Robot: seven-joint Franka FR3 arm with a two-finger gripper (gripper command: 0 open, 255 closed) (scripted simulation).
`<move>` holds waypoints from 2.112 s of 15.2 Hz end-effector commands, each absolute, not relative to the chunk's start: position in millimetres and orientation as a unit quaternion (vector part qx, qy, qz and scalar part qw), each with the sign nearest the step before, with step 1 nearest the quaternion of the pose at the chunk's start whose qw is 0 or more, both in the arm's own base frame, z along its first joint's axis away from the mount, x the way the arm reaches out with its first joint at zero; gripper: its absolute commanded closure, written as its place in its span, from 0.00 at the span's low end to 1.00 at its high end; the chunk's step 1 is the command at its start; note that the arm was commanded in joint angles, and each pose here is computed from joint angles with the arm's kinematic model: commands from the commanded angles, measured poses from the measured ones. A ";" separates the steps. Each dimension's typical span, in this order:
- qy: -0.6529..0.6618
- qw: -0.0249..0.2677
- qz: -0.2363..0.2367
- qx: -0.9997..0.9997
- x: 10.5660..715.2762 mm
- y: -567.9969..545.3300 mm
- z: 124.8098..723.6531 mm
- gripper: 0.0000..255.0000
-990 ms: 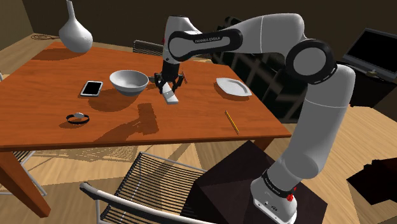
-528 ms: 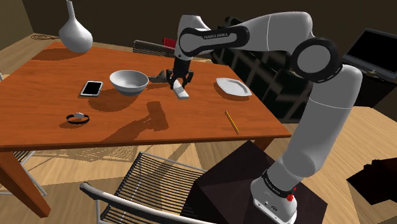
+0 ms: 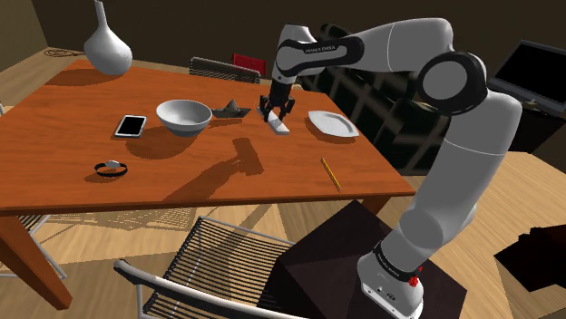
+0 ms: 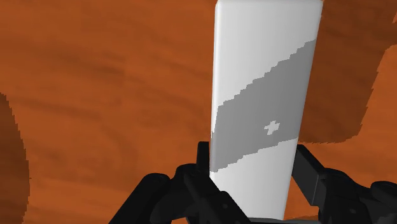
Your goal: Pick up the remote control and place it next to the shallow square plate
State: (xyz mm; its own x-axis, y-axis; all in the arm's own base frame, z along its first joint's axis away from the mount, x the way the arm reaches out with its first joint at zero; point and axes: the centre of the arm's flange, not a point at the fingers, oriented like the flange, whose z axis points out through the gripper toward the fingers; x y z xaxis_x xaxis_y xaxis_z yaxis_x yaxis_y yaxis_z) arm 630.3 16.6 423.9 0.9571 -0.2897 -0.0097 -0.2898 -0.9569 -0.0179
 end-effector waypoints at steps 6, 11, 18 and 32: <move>0.146 0.010 0.003 -0.989 634.0 -75.8 426.2 1.00; 0.146 0.010 0.003 -0.989 636.2 -130.6 426.3 1.00; 0.146 0.010 0.003 -0.989 636.2 -130.6 389.4 1.00; 0.146 0.010 0.003 -0.989 636.2 -130.6 343.6 1.00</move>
State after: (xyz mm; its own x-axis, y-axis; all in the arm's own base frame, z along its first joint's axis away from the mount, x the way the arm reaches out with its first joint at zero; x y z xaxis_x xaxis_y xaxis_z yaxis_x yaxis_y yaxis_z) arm 636.1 -130.6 343.5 0.9575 -0.2882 -0.0095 -0.2883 -0.9574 -0.0182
